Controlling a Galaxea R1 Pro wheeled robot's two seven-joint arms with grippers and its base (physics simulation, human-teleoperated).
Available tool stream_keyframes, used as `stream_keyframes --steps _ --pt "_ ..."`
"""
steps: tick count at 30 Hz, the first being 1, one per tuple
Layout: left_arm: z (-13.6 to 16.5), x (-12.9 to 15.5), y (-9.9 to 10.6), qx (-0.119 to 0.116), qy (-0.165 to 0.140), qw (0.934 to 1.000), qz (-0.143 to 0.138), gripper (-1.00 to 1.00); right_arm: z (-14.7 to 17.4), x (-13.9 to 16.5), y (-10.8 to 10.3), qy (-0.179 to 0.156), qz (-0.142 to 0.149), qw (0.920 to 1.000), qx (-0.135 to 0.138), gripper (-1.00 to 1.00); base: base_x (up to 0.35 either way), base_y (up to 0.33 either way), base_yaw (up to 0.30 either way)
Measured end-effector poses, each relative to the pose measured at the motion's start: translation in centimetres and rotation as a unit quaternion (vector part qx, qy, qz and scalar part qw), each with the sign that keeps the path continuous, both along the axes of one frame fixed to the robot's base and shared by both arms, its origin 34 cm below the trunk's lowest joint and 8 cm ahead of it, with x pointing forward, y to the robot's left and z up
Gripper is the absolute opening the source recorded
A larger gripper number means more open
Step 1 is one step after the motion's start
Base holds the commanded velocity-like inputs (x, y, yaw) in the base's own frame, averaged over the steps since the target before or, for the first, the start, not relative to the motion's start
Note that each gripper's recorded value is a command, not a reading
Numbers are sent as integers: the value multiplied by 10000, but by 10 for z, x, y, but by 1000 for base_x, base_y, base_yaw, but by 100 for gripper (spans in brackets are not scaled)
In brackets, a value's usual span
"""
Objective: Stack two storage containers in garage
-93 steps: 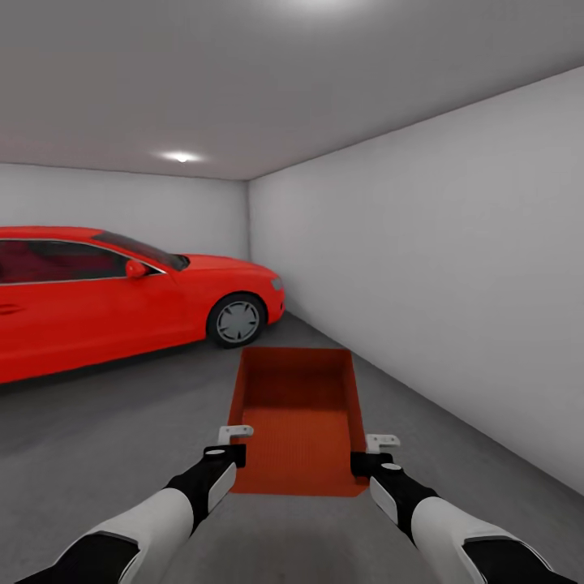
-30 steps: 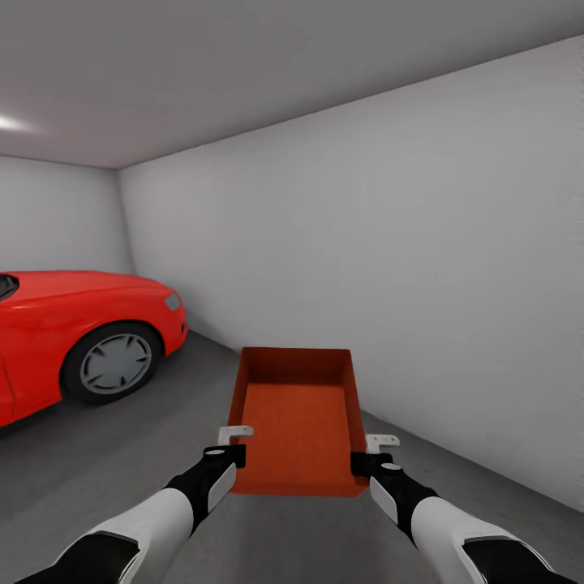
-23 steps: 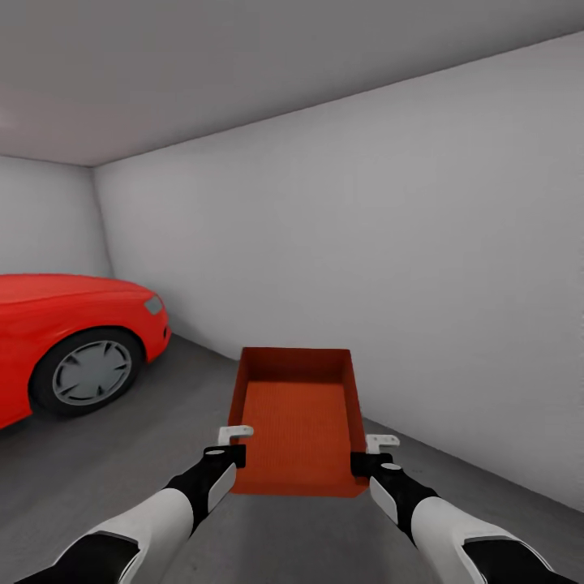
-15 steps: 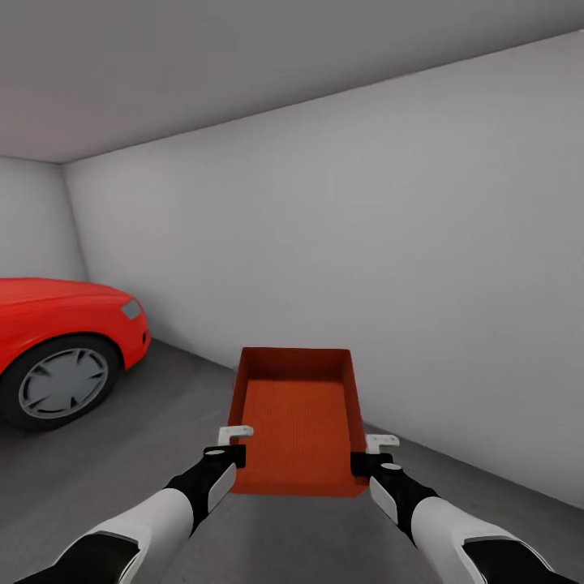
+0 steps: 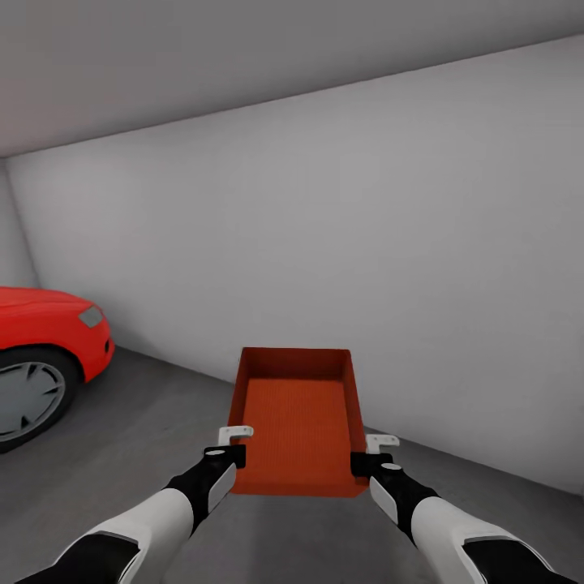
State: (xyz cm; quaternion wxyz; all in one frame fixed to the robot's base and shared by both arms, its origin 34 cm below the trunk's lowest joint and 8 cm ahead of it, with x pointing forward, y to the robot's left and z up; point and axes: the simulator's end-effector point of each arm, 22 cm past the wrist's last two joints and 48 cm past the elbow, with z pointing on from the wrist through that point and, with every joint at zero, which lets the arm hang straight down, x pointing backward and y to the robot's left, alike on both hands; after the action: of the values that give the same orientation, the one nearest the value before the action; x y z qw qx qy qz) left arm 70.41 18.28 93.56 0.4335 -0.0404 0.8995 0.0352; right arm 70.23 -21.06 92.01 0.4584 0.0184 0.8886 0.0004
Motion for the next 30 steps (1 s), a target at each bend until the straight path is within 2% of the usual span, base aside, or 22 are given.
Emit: stream_keyframes --steps 11,30 --pt "0 0 0 2 -2 10000 -2 -100 0 0 0 -1 -1 10000 2 -100 22 7 -243" --pt "1 0 0 2 -7 10000 -1 -100 1 0 0 -8 -2 10000 7 -100 238 178 -243"
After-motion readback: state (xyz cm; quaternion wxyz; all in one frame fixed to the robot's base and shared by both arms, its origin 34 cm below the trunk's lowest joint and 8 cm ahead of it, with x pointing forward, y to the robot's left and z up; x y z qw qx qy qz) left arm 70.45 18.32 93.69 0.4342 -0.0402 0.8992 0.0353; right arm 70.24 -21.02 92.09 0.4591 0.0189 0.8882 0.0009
